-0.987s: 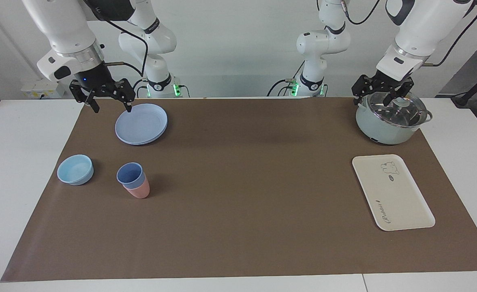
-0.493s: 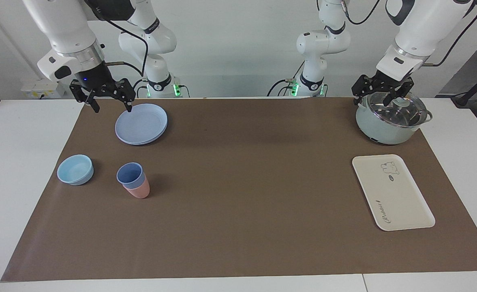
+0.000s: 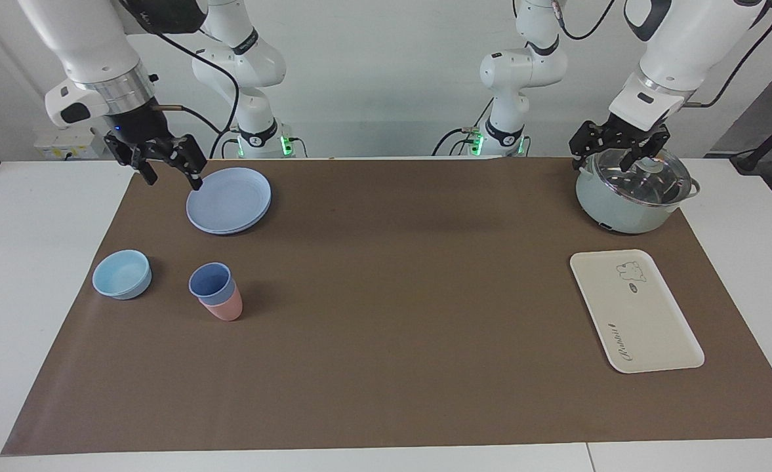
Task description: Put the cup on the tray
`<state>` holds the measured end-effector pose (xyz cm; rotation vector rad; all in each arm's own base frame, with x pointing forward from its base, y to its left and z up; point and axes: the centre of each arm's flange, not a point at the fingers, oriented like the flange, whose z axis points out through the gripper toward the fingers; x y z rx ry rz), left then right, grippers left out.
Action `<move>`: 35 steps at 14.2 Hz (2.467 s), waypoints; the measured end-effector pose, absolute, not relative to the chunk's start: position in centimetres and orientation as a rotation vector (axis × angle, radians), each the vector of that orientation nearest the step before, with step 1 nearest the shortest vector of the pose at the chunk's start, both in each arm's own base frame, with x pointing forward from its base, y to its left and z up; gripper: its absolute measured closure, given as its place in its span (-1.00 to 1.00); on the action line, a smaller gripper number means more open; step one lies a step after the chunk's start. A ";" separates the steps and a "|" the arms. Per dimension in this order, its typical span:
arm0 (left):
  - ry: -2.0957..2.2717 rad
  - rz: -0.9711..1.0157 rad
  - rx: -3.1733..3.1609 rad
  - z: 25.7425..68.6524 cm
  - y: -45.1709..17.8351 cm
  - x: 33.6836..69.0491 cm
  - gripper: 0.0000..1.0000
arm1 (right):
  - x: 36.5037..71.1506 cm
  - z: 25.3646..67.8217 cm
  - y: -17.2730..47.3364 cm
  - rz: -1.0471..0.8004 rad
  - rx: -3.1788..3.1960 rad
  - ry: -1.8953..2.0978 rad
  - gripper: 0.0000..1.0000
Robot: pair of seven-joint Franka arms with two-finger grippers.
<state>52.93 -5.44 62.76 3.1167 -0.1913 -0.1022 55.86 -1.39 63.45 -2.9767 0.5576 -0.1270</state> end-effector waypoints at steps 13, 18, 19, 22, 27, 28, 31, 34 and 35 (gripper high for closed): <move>-0.191 -0.102 3.117 62.8 -5.4 52.9 -1.00 | 61.1 54.4 -11.5 0.043 -2.516 1.398 -0.60; -0.191 -0.102 3.117 62.8 -5.4 52.9 -1.00 | 64.1 46.0 -13.3 0.237 -2.355 1.575 -0.72; -0.191 -0.102 3.117 62.8 -5.4 52.9 -1.00 | 64.4 44.7 -13.8 0.269 -2.320 1.592 -0.72; -0.191 -0.102 3.117 62.8 -5.4 52.9 -1.00 | 64.7 41.3 -15.7 0.357 -2.201 1.658 -0.86; -0.191 -0.102 3.117 62.8 -5.4 52.9 -1.00 | 65.3 34.0 -19.5 0.489 -2.063 1.739 -1.00; -0.191 -0.102 3.117 62.8 -5.4 52.9 -1.00 | 65.5 33.3 -18.9 0.508 -2.060 1.729 -1.00; -0.192 -0.102 3.117 62.8 -5.5 52.9 -1.00 | 66.0 31.8 -16.4 0.567 -2.054 1.695 -1.00; -0.192 -0.097 3.117 62.8 -5.5 53.0 -1.00 | 65.5 30.3 -15.0 0.633 -2.000 1.688 -1.00; -0.192 -0.077 3.117 62.8 -5.5 53.1 -1.00 | 65.4 30.0 -14.9 0.641 -1.994 1.686 -1.00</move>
